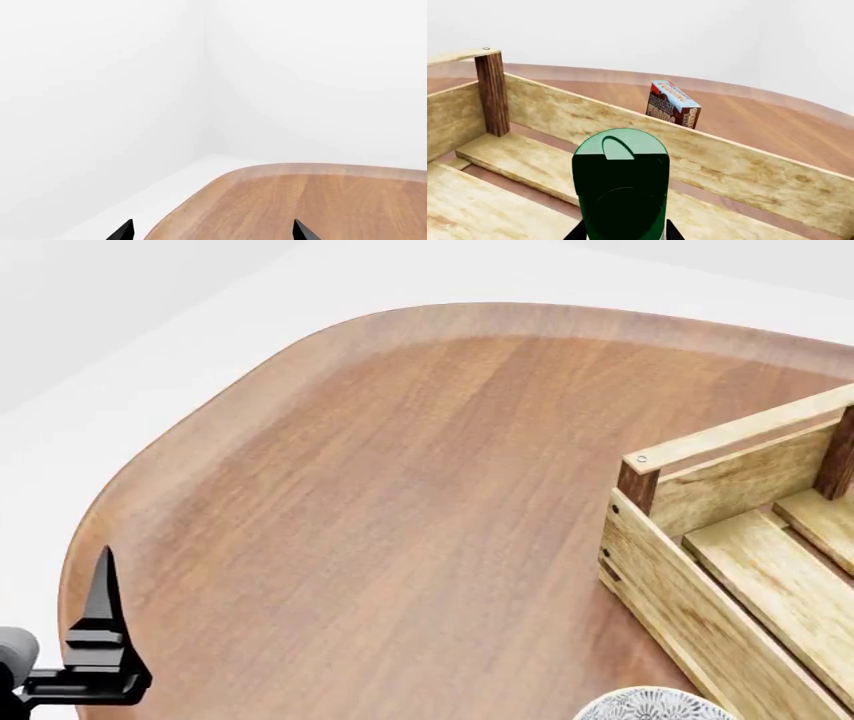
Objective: Pick up the salad dressing and put it in the tray.
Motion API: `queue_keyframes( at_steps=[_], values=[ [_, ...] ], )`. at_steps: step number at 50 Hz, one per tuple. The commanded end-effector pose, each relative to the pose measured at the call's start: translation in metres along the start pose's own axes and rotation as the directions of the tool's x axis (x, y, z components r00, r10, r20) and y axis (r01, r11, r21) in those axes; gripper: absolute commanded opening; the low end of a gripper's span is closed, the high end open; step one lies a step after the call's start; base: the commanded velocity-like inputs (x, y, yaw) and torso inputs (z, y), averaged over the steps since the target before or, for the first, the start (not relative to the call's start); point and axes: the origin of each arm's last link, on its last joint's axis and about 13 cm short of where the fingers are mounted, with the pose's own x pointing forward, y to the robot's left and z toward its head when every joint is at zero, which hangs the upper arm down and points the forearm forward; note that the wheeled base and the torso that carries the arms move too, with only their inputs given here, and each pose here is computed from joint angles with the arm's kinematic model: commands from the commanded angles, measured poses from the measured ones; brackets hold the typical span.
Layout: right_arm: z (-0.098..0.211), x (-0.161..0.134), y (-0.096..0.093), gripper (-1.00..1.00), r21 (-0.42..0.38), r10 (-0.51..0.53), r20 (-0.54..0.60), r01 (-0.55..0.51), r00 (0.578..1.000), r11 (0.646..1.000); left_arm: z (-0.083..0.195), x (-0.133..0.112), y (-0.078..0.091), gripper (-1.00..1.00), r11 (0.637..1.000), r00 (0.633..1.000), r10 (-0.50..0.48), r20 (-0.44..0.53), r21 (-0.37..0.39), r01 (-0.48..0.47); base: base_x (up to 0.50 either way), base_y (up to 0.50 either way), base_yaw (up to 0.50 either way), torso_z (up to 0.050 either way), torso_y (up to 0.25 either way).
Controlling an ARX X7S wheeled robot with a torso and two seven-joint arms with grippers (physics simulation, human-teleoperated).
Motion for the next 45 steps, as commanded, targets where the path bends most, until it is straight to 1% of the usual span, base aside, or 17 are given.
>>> queue_keyframes(
  at_steps=[1,2,12,18,23,33,34,37,42,45],
  values=[
    [-0.006,0.003,0.0,-1.0,-0.023,-0.011,0.012,0.012,1.0,1.0,0.0,0.0,0.0,1.0,1.0,1.0,-0.002,0.001,0.003,0.002,0.0,0.0,0.0,0.0,0.0],
    [-0.003,0.004,0.0,-1.0,-0.02,-0.013,0.013,0.013,1.0,1.0,0.0,0.0,0.0,1.0,1.0,1.0,-0.001,0.0,0.003,0.001,0.0,0.0,0.0,0.0,0.0],
    [-0.018,-0.001,0.0,-1.0,-0.014,-0.016,0.0,0.016,1.0,1.0,-0.002,-0.001,-0.001,1.0,1.0,1.0,-0.001,-0.003,0.004,0.001,0.0,0.0,0.0,0.0,0.0],
    [-0.017,0.0,0.0,-1.0,-0.01,-0.014,-0.007,0.014,1.0,1.0,-0.003,-0.001,-0.001,1.0,1.0,1.0,-0.002,-0.005,0.006,0.002,0.0,0.0,0.0,0.0,0.002],
    [-0.025,-0.004,0.001,-1.0,-0.01,-0.015,-0.015,0.015,1.0,1.0,-0.004,-0.001,-0.001,1.0,1.0,1.0,-0.002,-0.004,0.007,0.002,0.0,0.0,0.0,0.0,0.0],
    [-0.028,-0.005,0.001,-1.0,-0.014,-0.016,-0.023,0.016,1.0,1.0,-0.003,-0.001,-0.001,1.0,1.0,1.0,-0.001,-0.001,0.01,0.001,0.0,0.0,0.0,0.001,0.0],
    [-0.028,-0.005,0.001,1.0,-0.017,-0.019,-0.022,0.019,1.0,1.0,-0.004,-0.001,-0.001,1.0,1.0,1.0,-0.001,-0.001,0.01,0.001,0.0,0.0,0.0,0.0,0.0],
    [-0.024,-0.003,0.0,1.0,-0.018,-0.024,-0.024,0.023,0.999,1.0,-0.004,-0.001,-0.001,1.0,1.0,1.0,-0.002,-0.001,0.01,0.002,0.0,0.0,0.0,0.0,0.0],
    [-0.029,-0.005,-0.001,1.0,-0.02,-0.031,-0.022,0.031,0.999,0.999,-0.004,-0.001,-0.001,1.0,1.0,1.0,-0.001,-0.001,0.01,0.001,0.0,0.0,0.0,0.0,0.0],
    [-0.031,-0.006,-0.002,1.0,-0.033,-0.037,-0.02,0.036,0.999,0.999,-0.004,-0.001,-0.001,1.0,1.0,1.0,-0.001,-0.001,0.011,0.001,0.0,0.0,0.0,0.0,0.0]
  ],
)
